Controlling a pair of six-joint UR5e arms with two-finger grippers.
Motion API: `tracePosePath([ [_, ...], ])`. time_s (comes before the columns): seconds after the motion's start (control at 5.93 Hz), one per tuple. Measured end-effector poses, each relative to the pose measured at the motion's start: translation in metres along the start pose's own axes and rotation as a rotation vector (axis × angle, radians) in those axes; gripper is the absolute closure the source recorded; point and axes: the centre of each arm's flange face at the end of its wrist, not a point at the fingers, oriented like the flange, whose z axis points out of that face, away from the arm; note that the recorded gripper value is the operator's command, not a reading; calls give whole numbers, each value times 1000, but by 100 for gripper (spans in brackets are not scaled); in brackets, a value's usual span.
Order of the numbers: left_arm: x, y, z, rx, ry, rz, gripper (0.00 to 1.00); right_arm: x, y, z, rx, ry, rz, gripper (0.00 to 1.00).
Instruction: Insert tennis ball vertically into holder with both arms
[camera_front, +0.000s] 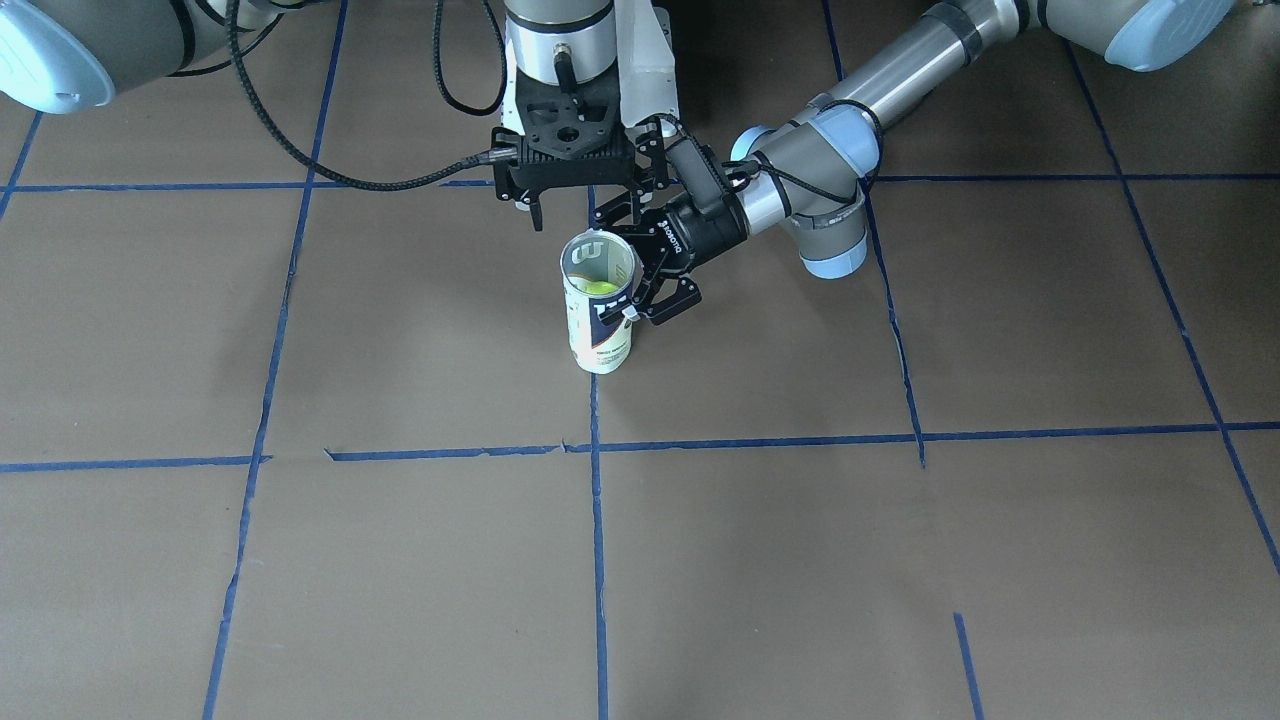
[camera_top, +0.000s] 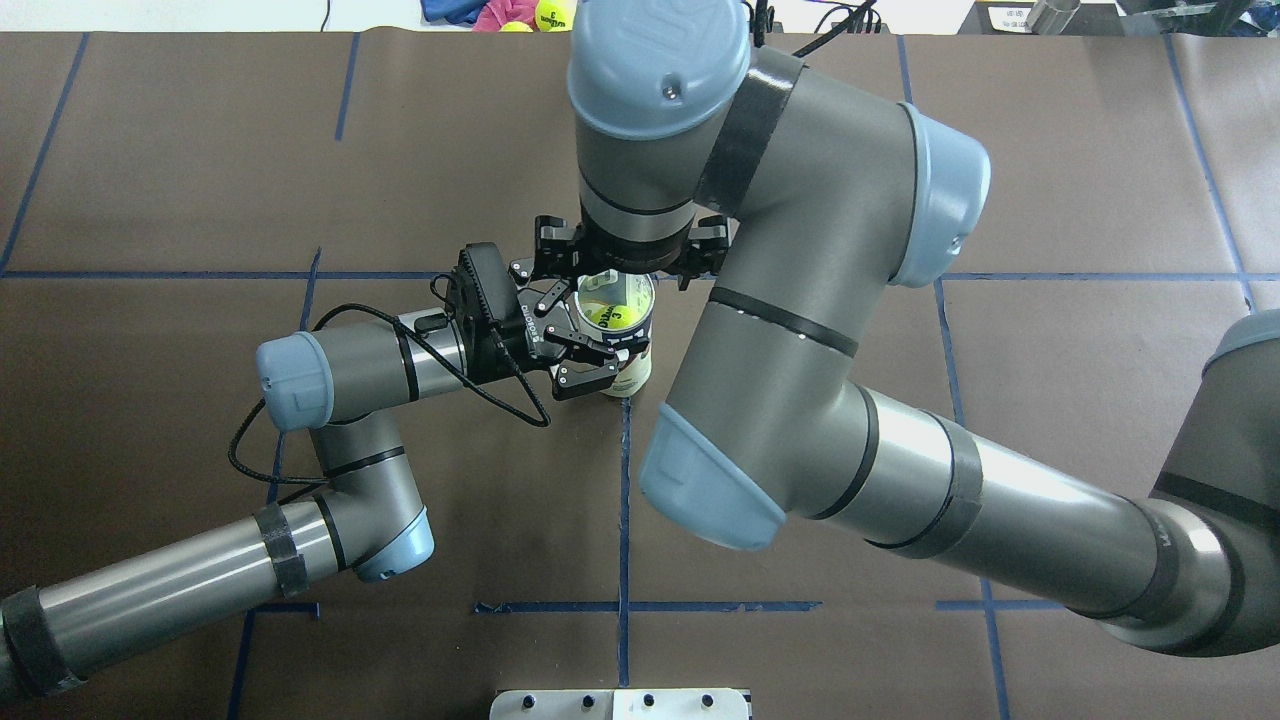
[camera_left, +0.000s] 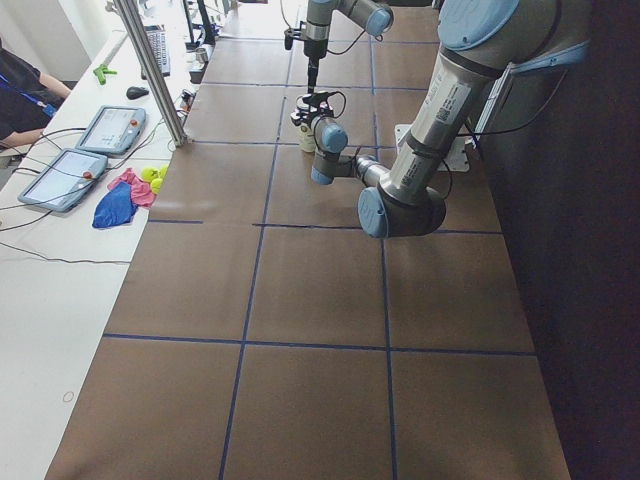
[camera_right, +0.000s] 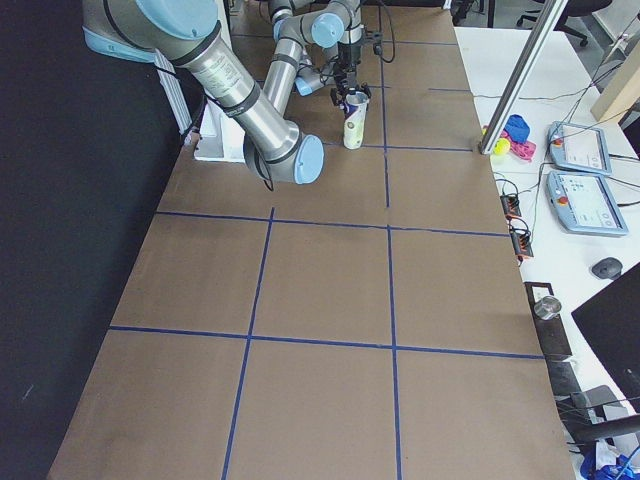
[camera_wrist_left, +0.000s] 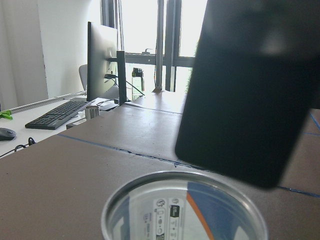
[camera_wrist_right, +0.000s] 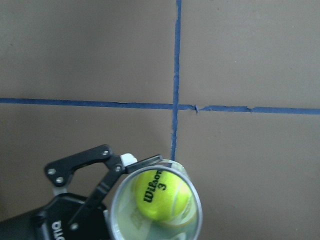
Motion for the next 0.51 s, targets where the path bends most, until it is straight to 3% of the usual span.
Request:
tracePosePath([
  [0.51,-6,-40,-10,72,0,-27,2,144,-66,2,-28,57,-147,1],
])
